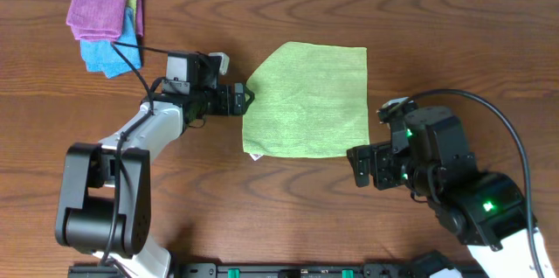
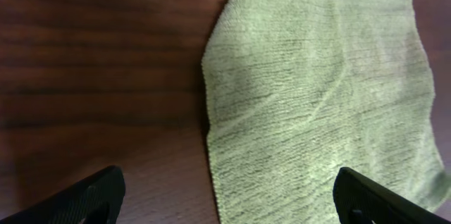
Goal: Fold the cloth
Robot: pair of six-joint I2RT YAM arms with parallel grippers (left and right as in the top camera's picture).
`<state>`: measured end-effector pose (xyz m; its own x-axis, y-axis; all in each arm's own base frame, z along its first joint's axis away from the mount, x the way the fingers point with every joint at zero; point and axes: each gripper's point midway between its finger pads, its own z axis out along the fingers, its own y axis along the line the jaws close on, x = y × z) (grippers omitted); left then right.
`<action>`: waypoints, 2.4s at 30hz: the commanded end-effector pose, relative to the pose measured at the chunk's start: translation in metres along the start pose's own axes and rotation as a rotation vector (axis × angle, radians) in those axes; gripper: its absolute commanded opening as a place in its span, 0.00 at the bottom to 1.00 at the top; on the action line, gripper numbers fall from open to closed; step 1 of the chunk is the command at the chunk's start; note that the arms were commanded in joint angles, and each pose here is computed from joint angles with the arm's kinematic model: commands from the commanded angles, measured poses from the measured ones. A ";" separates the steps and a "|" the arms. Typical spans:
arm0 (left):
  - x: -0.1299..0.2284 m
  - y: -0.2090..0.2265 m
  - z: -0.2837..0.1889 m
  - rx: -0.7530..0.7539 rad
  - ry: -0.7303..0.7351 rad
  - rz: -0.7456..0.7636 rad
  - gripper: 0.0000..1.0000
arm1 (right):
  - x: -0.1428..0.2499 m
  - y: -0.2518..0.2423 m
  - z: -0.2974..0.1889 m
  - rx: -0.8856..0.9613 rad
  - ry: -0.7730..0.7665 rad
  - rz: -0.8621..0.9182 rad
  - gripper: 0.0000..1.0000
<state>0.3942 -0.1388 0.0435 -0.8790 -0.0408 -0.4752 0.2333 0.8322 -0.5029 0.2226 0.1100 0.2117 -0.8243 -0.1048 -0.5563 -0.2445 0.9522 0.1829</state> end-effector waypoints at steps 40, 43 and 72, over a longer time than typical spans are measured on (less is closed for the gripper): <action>-0.049 -0.031 0.068 0.369 -0.020 -0.160 0.95 | -0.011 -0.004 0.000 0.023 -0.043 0.005 0.99; -0.070 -0.039 0.070 0.409 -0.039 -0.130 0.95 | -0.011 -0.004 0.000 0.023 -0.044 0.016 0.98; -0.111 -0.071 0.050 0.530 -0.088 -0.027 0.95 | 0.019 -0.025 0.144 0.161 0.331 0.076 0.01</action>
<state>0.4928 -0.2190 0.0920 -0.8646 -0.1345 -0.4842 0.3834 0.4465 -0.8085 0.2855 0.1262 0.0915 -0.9545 -0.1140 -0.2757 -0.1395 0.9874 0.0747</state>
